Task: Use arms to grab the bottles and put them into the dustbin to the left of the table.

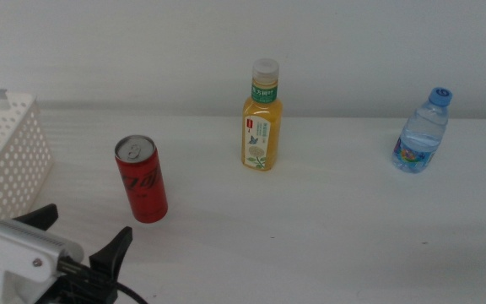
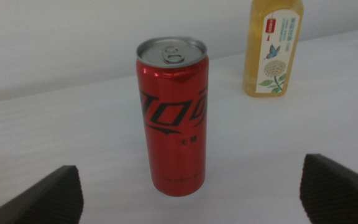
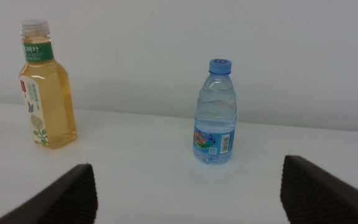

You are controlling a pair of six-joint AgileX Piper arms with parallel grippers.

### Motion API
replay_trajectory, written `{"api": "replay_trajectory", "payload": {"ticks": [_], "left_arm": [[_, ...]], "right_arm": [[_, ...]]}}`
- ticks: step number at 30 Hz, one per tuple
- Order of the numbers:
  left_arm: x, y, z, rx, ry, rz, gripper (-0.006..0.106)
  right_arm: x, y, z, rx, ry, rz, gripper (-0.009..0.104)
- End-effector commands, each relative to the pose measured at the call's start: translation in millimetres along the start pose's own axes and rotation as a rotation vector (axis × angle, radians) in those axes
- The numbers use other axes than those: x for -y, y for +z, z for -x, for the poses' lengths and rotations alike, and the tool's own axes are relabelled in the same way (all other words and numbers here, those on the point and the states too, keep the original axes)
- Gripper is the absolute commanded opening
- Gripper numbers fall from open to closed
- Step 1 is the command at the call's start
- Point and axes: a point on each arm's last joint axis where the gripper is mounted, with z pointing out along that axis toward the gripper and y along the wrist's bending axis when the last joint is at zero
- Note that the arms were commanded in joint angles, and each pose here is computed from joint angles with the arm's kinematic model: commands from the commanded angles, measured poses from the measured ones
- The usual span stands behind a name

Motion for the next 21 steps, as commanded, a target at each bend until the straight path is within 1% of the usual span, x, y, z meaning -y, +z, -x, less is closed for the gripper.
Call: {"api": "replay_trajectory", "payload": {"ticks": [1, 10, 18, 21], "left_arm": [[1, 0, -11, -0.006, -0.006, -0.009, 0.094], [1, 13, -25, -0.061, -0.018, -0.007, 0.094], [1, 25, -34, -0.047, -0.035, -0.007, 0.094], [-1, 29, -38, -0.027, -0.045, 0.01, 0.094]], "right_arm": [[-1, 0, -12, 0.003, -0.004, -0.004, 0.079], [-1, 0, -12, 0.003, -0.004, -0.004, 0.079], [-1, 0, -12, 0.003, -0.004, -0.004, 0.079], [-1, 0, -12, 0.003, -0.004, -0.004, 0.079]]}}
